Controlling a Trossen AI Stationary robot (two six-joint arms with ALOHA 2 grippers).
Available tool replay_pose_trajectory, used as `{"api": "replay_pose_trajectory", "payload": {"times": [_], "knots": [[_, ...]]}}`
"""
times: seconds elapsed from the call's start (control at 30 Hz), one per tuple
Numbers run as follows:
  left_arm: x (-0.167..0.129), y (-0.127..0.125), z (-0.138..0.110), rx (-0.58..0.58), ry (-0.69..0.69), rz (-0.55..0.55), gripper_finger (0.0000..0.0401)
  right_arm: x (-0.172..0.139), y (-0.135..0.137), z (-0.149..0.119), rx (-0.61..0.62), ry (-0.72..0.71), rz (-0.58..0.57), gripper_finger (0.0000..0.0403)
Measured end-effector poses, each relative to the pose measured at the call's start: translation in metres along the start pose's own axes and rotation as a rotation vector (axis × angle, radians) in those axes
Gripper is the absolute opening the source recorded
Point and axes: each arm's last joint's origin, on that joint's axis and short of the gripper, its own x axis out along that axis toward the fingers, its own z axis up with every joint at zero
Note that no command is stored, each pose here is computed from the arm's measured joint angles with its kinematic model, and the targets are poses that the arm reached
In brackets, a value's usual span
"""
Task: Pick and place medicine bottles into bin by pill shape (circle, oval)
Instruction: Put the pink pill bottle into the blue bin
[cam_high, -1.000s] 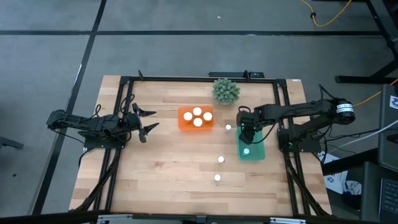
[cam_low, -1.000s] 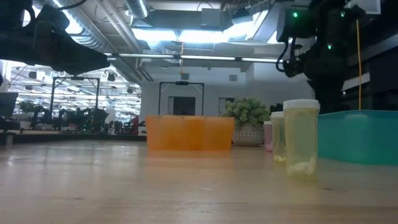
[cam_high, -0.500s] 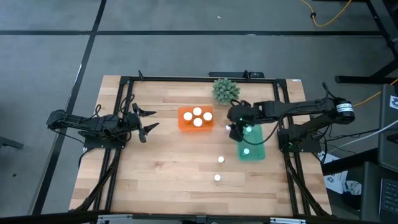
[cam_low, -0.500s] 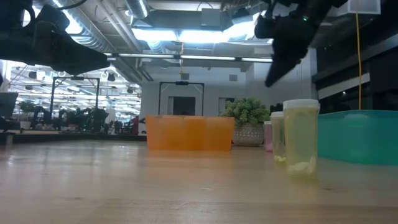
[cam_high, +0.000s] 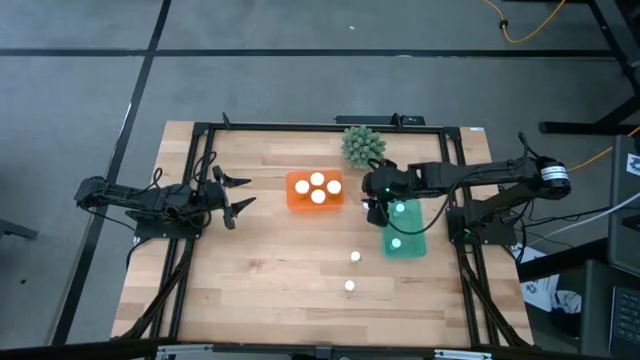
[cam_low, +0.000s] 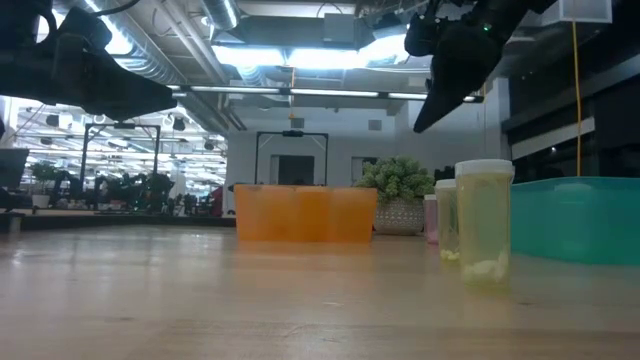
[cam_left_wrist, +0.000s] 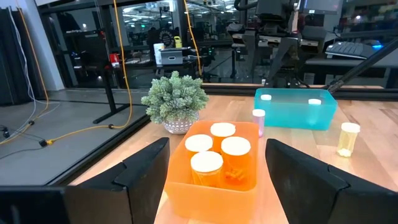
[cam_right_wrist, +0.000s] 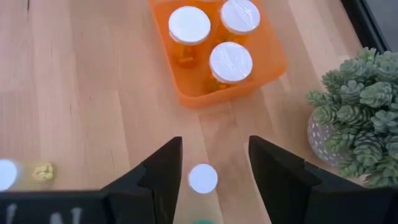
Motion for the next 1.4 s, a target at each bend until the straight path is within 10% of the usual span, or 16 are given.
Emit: {"api": "replay_pose_trajectory", "payload": {"times": [0.87, 1.4], "knots": [[0.000, 0.000, 0.000, 0.000, 0.000, 0.000, 0.0257, 0.001, -0.001, -0.012, 0.010, 0.123, 0.018, 0.0269], [0.000, 0.000, 0.000, 0.000, 0.000, 0.000, 0.0257, 0.073, 0.005, -0.027, -0.057, 0.377, 0.051, 0.0269]]}}
